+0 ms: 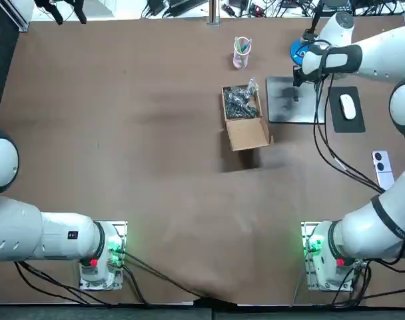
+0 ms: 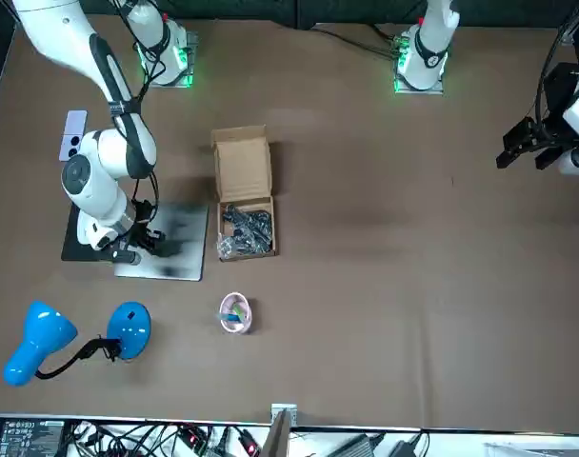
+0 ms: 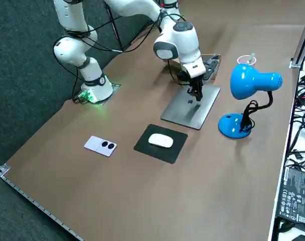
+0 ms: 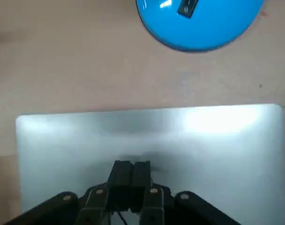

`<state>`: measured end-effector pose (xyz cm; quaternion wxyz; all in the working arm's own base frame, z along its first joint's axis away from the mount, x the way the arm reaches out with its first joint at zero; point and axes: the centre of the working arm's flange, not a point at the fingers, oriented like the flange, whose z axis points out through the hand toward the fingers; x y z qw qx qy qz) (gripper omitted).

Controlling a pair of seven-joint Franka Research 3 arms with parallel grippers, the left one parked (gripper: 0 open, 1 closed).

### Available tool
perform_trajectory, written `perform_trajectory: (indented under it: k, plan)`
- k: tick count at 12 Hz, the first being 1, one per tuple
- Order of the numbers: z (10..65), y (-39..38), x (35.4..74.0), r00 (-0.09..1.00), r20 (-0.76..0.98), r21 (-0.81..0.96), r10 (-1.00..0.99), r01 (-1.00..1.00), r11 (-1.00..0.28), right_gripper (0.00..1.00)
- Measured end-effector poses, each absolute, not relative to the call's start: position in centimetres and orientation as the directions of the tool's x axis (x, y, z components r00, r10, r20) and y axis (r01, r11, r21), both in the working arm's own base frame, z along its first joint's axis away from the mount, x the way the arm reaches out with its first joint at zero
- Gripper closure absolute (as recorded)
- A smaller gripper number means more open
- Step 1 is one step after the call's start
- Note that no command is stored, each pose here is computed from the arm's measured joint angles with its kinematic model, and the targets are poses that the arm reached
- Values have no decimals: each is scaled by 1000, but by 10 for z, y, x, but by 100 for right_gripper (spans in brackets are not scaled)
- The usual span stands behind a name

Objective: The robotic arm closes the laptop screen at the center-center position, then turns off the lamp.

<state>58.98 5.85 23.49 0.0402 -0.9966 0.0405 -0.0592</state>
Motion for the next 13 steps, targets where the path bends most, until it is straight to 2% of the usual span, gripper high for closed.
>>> perform_trajectory:
  k: [5, 13]
  plan:
    - [258, 64, 600, 990, 121, -85, -75, -64, -994, 99]
    - [348, 68, 612, 997, 75, -47, -31, -28, -999, 99]
